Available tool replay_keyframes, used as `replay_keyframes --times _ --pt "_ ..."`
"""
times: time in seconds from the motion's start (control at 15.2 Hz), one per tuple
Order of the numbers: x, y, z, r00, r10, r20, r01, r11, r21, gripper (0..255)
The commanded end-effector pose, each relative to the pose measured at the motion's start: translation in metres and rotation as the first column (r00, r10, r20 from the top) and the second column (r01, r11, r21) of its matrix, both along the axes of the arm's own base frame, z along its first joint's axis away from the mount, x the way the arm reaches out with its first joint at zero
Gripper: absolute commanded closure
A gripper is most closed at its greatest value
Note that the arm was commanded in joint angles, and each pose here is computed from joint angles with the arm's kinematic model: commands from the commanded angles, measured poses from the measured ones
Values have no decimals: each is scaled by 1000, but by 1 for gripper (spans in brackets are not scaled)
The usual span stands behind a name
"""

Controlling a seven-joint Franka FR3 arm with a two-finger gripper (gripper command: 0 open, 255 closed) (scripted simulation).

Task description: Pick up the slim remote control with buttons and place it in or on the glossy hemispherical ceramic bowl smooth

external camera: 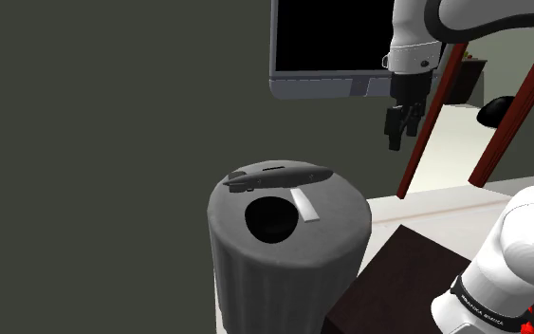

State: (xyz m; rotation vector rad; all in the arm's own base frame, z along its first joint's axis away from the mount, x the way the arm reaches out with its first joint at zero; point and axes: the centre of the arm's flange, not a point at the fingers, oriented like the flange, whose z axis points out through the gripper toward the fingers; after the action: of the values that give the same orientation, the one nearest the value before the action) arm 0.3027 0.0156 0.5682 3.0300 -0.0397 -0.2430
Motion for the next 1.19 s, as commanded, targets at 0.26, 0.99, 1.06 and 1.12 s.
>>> replay_keyframes --times 0.26,0.99,1.06,1.12 --pt "29 -2 -42 998 -54 19 54 999 6 0" --pt "111 -15 -156 977 -200 68 199 980 29 0" --pt "119 -17 -166 974 -214 72 212 977 31 0" --pt "126 -19 -176 971 -227 77 225 974 34 0"
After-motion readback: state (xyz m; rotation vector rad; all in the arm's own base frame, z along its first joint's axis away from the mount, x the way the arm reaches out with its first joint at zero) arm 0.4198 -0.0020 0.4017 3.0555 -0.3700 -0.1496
